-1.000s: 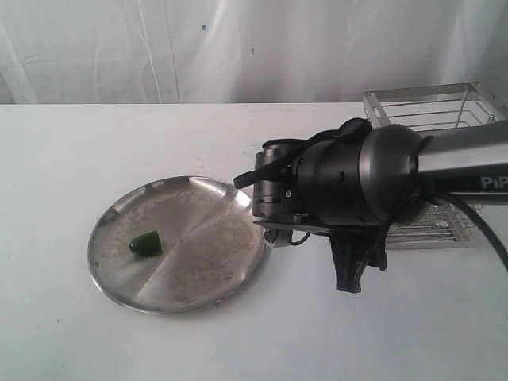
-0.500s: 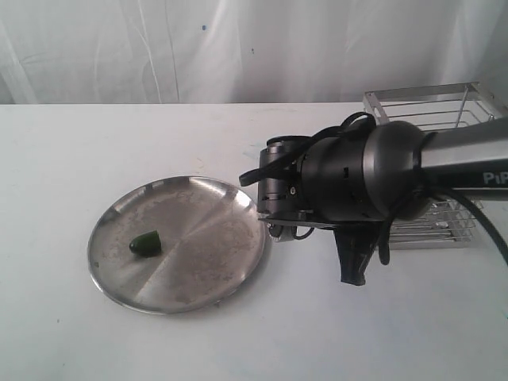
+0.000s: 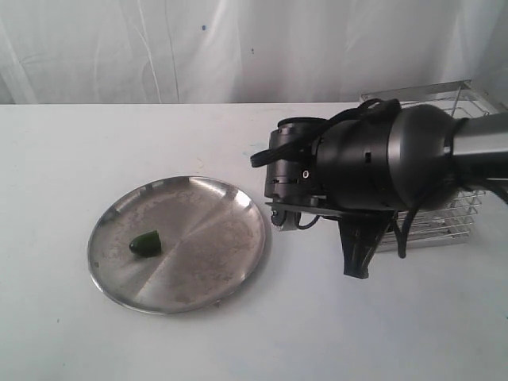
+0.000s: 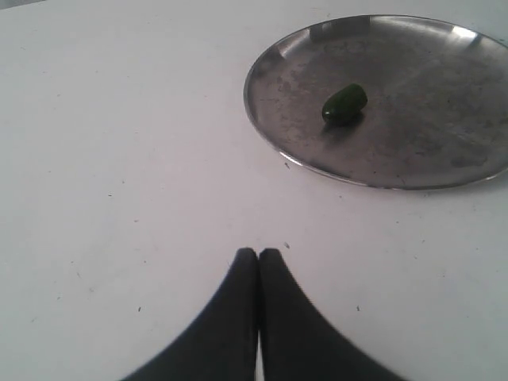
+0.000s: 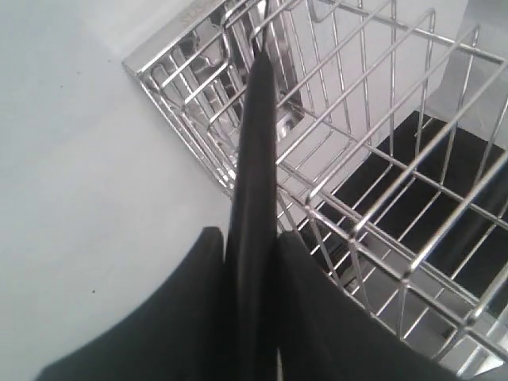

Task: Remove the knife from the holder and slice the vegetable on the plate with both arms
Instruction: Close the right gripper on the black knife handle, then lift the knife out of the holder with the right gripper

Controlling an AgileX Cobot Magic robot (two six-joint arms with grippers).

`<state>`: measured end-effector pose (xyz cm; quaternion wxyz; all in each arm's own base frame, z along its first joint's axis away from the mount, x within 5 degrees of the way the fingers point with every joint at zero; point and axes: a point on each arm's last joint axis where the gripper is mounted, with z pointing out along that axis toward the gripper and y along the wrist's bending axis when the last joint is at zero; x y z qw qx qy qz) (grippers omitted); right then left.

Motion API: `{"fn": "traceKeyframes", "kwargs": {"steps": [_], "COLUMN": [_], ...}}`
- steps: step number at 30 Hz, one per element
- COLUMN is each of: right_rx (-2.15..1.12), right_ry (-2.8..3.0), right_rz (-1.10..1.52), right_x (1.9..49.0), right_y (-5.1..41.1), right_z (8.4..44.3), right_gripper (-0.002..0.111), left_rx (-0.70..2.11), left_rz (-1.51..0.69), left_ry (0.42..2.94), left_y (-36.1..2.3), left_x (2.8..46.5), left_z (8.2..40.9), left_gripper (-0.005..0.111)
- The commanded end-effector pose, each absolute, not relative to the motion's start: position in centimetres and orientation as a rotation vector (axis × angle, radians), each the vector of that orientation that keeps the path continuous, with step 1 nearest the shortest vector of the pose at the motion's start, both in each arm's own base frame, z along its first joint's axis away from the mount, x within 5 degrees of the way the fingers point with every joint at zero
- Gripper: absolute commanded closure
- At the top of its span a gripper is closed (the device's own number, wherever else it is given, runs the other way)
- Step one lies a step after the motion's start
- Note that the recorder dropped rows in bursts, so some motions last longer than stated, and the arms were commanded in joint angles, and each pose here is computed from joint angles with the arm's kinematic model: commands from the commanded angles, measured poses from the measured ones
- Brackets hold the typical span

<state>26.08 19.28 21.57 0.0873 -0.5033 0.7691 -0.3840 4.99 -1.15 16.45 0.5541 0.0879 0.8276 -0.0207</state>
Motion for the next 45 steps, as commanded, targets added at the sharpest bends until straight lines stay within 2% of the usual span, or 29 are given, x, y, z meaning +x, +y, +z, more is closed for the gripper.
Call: {"fn": "traceKeyframes", "kwargs": {"steps": [1,13,21,34,41,45], "right_rx": [-1.518,-1.444,-1.695,-1.473,-1.365,-1.292], "right_ry": [2.349,2.313,2.247,2.242,2.222,2.260], "right_rz": [-1.058,-1.014,-1.079,-1.071,-0.978,-0.766], "right_x": [25.5,25.0,26.1,25.7,23.7,21.3], "right_y": [19.2,18.4,16.3,12.8,11.5,10.7], "right_z": [21.9,24.6,25.1,29.8,32.8,34.6], "right_gripper": [0.108,0.108,0.108,0.108,0.108,0.108], "left_rx": [0.210,0.210,0.210,0.210,0.210,0.210], "left_rz": [-0.068,-0.068,-0.068,-0.068,-0.068,-0.068], "left_ry": [1.955,1.955,1.955,1.955,1.955,1.955], "left_y": [-1.3,-1.3,-1.3,-1.3,-1.3,-1.3], "left_x": [4.9,4.9,4.9,4.9,4.9,4.9], "left_z": [16.4,16.4,16.4,16.4,16.4,16.4], "left_gripper": [0.107,0.107,0.107,0.107,0.107,0.107]}}
